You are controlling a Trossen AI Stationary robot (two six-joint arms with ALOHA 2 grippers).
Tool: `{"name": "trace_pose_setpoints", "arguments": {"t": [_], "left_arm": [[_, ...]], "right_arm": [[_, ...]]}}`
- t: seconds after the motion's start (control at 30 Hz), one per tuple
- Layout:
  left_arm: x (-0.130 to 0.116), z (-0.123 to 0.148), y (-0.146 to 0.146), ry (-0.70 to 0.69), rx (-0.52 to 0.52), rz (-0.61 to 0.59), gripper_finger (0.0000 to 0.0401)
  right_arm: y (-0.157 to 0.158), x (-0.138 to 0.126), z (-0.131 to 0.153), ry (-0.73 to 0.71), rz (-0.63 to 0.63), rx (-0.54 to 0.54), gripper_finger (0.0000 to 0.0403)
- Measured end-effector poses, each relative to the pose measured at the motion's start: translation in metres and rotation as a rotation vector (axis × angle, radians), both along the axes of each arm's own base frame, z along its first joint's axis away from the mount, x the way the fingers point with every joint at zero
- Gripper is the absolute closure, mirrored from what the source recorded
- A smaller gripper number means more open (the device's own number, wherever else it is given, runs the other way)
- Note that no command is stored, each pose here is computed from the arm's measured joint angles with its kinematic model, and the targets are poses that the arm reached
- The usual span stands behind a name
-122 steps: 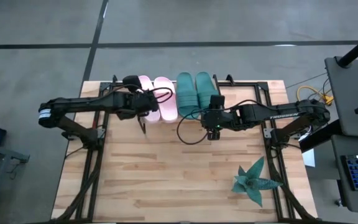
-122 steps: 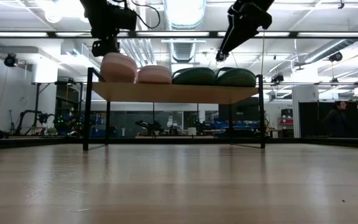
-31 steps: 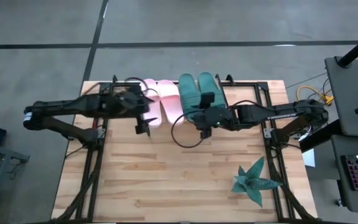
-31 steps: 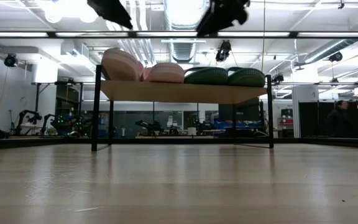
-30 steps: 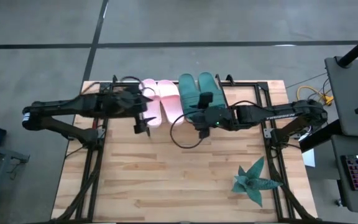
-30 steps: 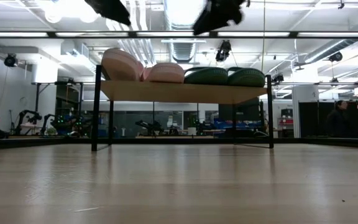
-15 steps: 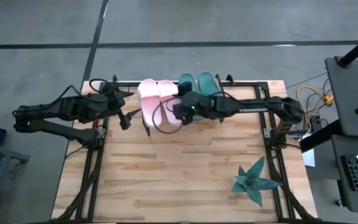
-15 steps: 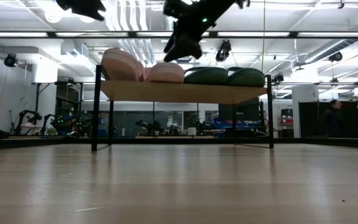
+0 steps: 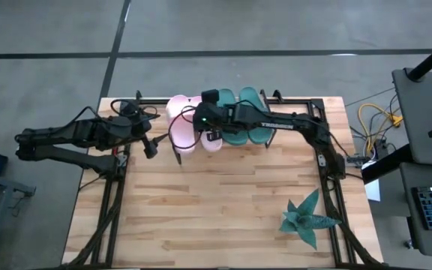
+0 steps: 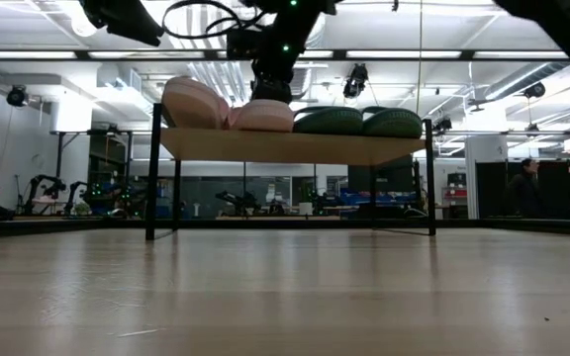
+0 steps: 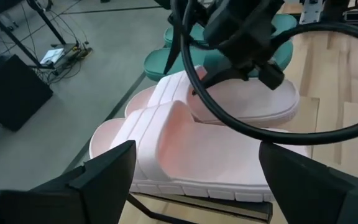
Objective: Pick and place slides into the shelf
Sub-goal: Adjust the slippers on the shelf
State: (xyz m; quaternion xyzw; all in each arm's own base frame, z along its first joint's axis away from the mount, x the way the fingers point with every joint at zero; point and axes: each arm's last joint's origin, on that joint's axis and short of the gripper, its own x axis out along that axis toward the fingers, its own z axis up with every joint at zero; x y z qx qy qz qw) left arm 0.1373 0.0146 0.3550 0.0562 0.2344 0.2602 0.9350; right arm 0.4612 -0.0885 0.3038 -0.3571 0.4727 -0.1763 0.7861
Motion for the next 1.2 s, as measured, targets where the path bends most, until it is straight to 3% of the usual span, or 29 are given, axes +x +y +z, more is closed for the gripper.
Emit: {"name": "trace_pose_setpoints", "arguments": {"t": [0.23,0.77,1.03,1.2], "left_arm": [[-0.004,-0.011,0.000,0.015,0.000,0.001,0.0076],[-0.007,-0.016,0.000,0.016,-0.002,0.001,0.0076],[-0.007,-0.017,0.000,0.010,-0.019,0.011,0.0076],[-0.007,-0.019,0.000,0.014,-0.020,0.010,0.0076]], "right_arm": [[-0.006,0.008,-0.001,0.071,-0.116,-0.050,0.0207],[-0.005,0.007,-0.002,0.085,-0.135,-0.037,0.0387],[-0.007,0.004,0.000,0.087,-0.232,-0.123,0.0388],[-0.008,0.003,-0.001,0.095,-0.230,-0.125,0.0389]]}}
